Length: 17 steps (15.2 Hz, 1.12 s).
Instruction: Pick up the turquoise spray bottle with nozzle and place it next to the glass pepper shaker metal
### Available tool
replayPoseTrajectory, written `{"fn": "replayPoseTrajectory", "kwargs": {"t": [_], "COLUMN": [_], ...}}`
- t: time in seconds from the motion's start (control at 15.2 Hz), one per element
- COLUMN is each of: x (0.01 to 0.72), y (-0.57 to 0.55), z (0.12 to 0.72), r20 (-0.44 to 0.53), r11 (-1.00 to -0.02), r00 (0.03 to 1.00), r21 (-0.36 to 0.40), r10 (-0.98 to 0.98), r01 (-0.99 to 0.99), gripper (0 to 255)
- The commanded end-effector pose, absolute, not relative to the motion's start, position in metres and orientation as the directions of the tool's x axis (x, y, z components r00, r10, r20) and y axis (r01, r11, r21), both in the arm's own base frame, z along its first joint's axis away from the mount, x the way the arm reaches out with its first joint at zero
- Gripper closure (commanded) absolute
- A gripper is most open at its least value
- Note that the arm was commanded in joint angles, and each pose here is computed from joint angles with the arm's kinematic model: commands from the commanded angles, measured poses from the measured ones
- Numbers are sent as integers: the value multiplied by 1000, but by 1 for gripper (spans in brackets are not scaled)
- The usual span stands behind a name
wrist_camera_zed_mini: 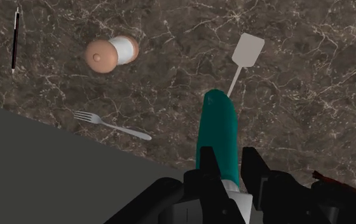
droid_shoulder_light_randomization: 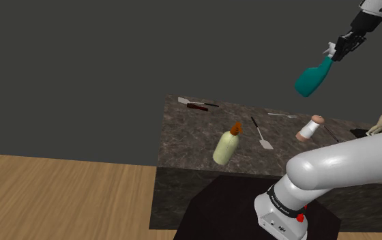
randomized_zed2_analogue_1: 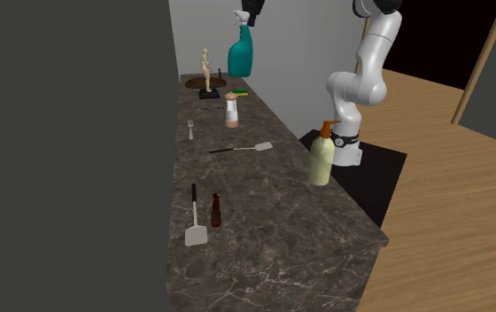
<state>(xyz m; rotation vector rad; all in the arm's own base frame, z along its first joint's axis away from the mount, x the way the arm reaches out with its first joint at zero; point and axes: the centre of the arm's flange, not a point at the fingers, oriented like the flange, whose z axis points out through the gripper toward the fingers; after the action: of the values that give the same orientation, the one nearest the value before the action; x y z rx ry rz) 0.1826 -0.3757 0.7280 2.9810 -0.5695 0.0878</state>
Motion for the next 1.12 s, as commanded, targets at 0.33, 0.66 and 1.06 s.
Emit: {"fn": "replayPoseTrajectory", "kwargs": {"t": [0.33, 0.66, 1.06], "x": [108, 54, -11], "y": [-432, -470, -515], "z": [729, 729, 729], "r20": [77, 77, 77], "r11": [-925, -925, -925], "r00": [929, 929, 929], "r21": [93, 93, 93], "r10": [-363, -363, -363], "r01": [-369, -369, -369], "gripper": [255, 255, 255]}}
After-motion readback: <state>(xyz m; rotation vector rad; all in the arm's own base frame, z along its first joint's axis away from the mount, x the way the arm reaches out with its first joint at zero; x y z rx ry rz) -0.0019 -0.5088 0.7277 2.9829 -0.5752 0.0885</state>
